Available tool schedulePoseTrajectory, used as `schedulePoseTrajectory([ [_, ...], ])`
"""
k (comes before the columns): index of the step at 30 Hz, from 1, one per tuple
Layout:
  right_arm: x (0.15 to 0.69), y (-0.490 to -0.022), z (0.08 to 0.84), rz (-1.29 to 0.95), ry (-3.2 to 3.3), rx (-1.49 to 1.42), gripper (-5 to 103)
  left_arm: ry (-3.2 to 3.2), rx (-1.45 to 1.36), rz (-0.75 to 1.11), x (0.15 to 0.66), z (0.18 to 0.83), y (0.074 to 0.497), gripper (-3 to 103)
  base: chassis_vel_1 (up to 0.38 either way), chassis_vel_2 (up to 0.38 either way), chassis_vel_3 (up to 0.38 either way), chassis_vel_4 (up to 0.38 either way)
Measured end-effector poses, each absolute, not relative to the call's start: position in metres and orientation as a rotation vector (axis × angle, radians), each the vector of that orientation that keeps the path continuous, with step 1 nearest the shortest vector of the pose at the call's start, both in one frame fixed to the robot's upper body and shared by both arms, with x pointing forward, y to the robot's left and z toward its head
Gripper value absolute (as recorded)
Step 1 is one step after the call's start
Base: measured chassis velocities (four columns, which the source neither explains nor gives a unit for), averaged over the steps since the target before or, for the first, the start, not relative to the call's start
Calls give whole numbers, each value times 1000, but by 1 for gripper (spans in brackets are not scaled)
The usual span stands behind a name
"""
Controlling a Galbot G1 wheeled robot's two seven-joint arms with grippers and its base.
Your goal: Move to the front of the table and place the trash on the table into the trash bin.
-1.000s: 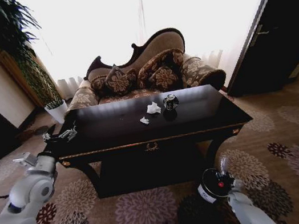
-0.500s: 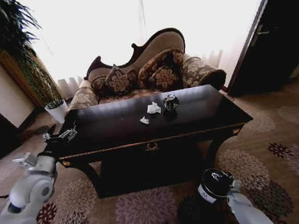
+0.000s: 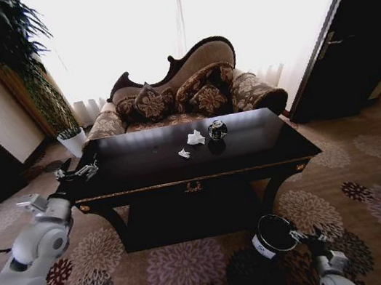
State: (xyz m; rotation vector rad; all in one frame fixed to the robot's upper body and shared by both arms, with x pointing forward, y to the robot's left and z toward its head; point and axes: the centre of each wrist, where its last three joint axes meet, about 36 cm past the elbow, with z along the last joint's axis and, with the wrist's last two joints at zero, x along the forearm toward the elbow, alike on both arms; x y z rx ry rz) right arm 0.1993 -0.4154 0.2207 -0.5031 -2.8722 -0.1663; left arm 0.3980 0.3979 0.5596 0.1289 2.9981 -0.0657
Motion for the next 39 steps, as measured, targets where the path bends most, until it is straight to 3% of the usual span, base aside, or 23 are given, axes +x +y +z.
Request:
schedulePoseTrajectory([
  [6, 178, -404, 302, -171, -3018, -517, 100, 2998, 128, -65, 398, 560, 398, 100, 0, 0, 0, 0],
  [15, 209, -387, 422, -247, -3228, -456, 100, 2998, 129, -65, 398, 560, 398, 100, 0, 0, 0, 0],
  [39, 334, -361, 491, -97, -3249, 202, 100, 2997, 129, -65, 398, 560, 398, 100, 0, 0, 0, 0],
])
